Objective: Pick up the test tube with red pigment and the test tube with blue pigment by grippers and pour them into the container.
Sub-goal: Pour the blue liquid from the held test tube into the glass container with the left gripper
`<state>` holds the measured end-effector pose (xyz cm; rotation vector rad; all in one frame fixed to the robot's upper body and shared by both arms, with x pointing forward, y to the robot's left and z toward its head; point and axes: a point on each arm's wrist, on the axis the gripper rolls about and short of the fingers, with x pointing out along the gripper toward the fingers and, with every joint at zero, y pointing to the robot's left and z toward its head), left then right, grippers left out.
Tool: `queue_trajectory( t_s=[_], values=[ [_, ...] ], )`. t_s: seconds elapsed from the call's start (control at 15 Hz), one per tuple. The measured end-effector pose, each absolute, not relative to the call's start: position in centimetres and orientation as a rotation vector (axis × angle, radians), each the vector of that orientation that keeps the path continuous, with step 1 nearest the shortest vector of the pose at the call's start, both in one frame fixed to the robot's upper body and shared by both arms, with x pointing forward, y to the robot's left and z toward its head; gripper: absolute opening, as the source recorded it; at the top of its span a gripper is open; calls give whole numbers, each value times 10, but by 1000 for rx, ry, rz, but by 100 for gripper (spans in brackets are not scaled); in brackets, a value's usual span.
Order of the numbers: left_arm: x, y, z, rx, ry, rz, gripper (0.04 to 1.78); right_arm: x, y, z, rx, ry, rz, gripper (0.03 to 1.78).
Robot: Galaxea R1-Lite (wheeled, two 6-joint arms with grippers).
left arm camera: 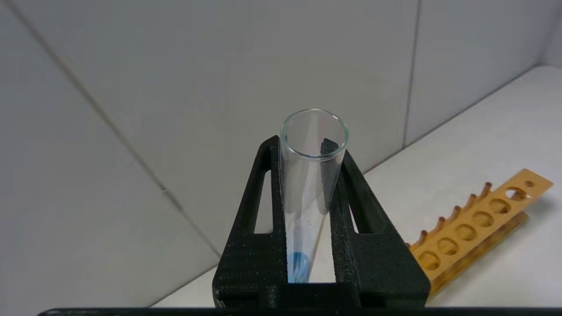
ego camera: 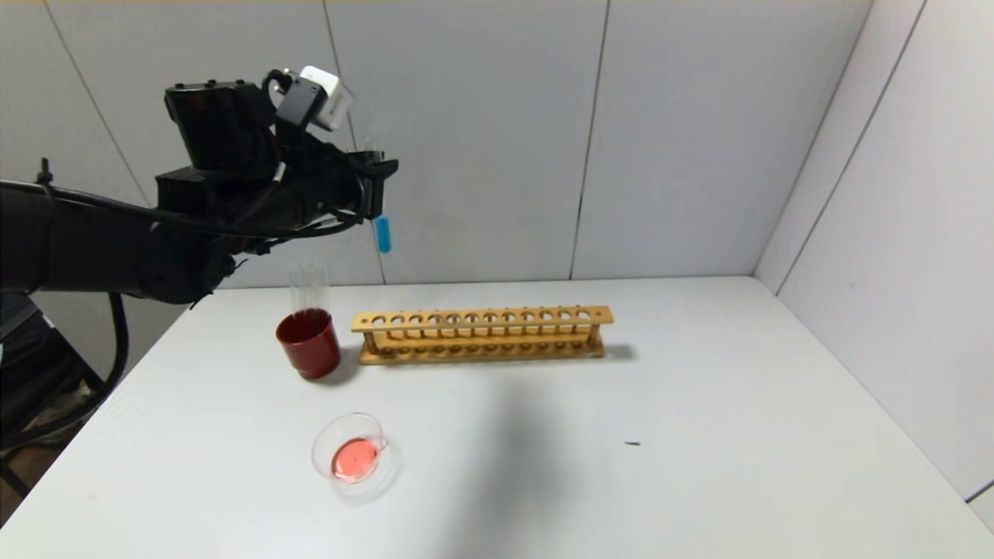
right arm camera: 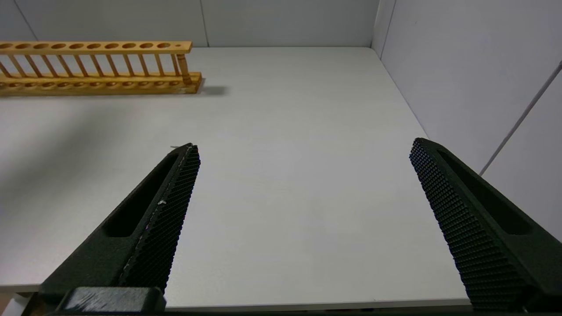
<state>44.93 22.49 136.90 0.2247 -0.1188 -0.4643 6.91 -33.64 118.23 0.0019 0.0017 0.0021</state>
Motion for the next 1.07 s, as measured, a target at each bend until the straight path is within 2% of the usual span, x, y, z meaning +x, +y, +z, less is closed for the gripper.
queue_trajectory(
  t_s=[0.2, 0.4, 0.6, 0.87, 1.07],
  values=[
    [429, 238, 1361, 257, -128, -425, 32, 69, -336, 1182, 2, 2, 2, 175],
    [408, 253, 1331, 384, -118, -432, 32, 69, -336, 1182, 2, 2, 2, 175],
    [388, 262, 1314, 441, -120, -485, 32, 69, -336, 1182, 2, 2, 2, 175],
    [379, 287, 1302, 466, -98, -449, 32, 69, -336, 1182, 2, 2, 3, 175],
    [380, 307, 1290, 607, -116, -506, 32, 69, -336, 1182, 2, 2, 3, 175]
  ],
)
